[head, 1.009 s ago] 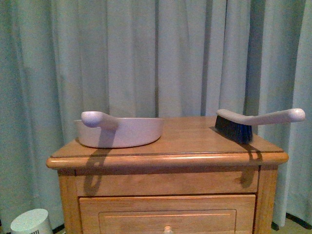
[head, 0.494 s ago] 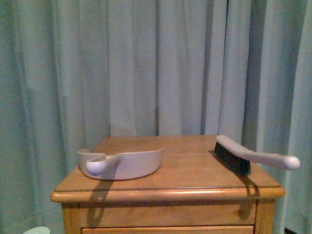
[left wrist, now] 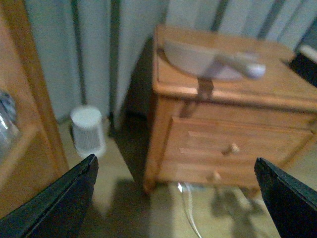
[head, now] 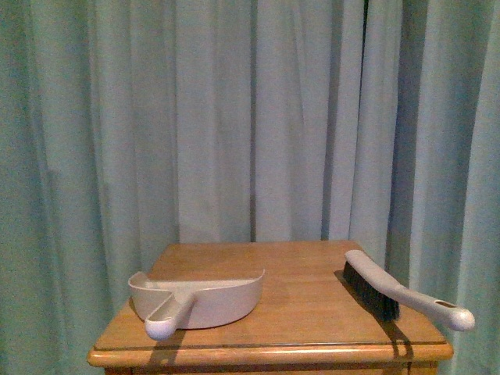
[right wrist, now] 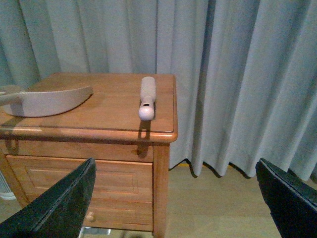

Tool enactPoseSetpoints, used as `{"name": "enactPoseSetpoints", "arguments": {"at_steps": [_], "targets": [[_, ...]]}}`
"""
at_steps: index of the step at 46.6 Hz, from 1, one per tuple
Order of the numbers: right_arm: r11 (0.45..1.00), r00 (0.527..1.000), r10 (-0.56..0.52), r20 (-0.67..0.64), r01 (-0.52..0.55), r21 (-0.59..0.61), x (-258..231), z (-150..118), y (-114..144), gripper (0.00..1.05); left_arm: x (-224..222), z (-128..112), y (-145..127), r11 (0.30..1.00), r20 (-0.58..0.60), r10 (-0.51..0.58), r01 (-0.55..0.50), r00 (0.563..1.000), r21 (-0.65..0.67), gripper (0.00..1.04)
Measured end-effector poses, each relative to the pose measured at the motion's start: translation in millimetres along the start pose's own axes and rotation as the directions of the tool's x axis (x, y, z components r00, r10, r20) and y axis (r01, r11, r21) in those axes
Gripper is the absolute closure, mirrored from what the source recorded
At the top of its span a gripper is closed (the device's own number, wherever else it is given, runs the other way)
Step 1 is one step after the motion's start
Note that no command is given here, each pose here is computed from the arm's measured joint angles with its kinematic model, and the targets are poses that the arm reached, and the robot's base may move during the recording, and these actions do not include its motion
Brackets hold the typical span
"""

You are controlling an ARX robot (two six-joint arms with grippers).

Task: Clean up trash

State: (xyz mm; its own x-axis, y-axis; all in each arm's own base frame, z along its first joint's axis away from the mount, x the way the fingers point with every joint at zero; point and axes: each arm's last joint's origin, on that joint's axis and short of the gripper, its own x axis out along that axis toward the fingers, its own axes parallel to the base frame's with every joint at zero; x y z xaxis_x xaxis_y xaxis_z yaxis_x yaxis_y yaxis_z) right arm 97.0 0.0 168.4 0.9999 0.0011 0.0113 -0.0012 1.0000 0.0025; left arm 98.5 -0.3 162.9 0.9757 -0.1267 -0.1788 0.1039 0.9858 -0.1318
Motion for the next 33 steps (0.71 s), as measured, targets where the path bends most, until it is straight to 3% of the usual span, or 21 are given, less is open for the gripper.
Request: {"name": "enactPoseSetpoints", "arguments": {"at_steps": [5,10,17,22,28,33], "targets": [[1.000,1.000,-0.001,0.000,0.001,0.000,0,0,0,0.07,7,-3,2,0.999,-0.078,-0.013,0.009,0.997,-0.054,0.08],[1.000,1.000,-0.001,0.000,0.001,0.000,0,0,0,0.07,15,12,1,0.999,-0.093,-0.011,0.007,0.996,-0.042,0.08],[1.000,1.000,-0.001,0.000,0.001,0.000,0,0,0,0.07,48,61,-10,0.995,-0.195,-0.004,0.024,0.981,0.097,0.08],[1.000,1.000,-0.001,0.000,0.001,0.000,0,0,0,0.07,81,102,-32,0.979,-0.286,-0.034,0.089,0.958,0.182,0.08],[1.000,1.000,-0.001,0.000,0.001,0.000,0,0,0,0.07,109,142,-63,0.961,-0.313,-0.064,0.143,0.947,0.238,0.08],[1.000,1.000,-0.001,0.000,0.001,0.000,0,0,0,0.07,128,156,-88,0.940,-0.350,-0.087,0.193,0.933,0.280,0.08]]}}
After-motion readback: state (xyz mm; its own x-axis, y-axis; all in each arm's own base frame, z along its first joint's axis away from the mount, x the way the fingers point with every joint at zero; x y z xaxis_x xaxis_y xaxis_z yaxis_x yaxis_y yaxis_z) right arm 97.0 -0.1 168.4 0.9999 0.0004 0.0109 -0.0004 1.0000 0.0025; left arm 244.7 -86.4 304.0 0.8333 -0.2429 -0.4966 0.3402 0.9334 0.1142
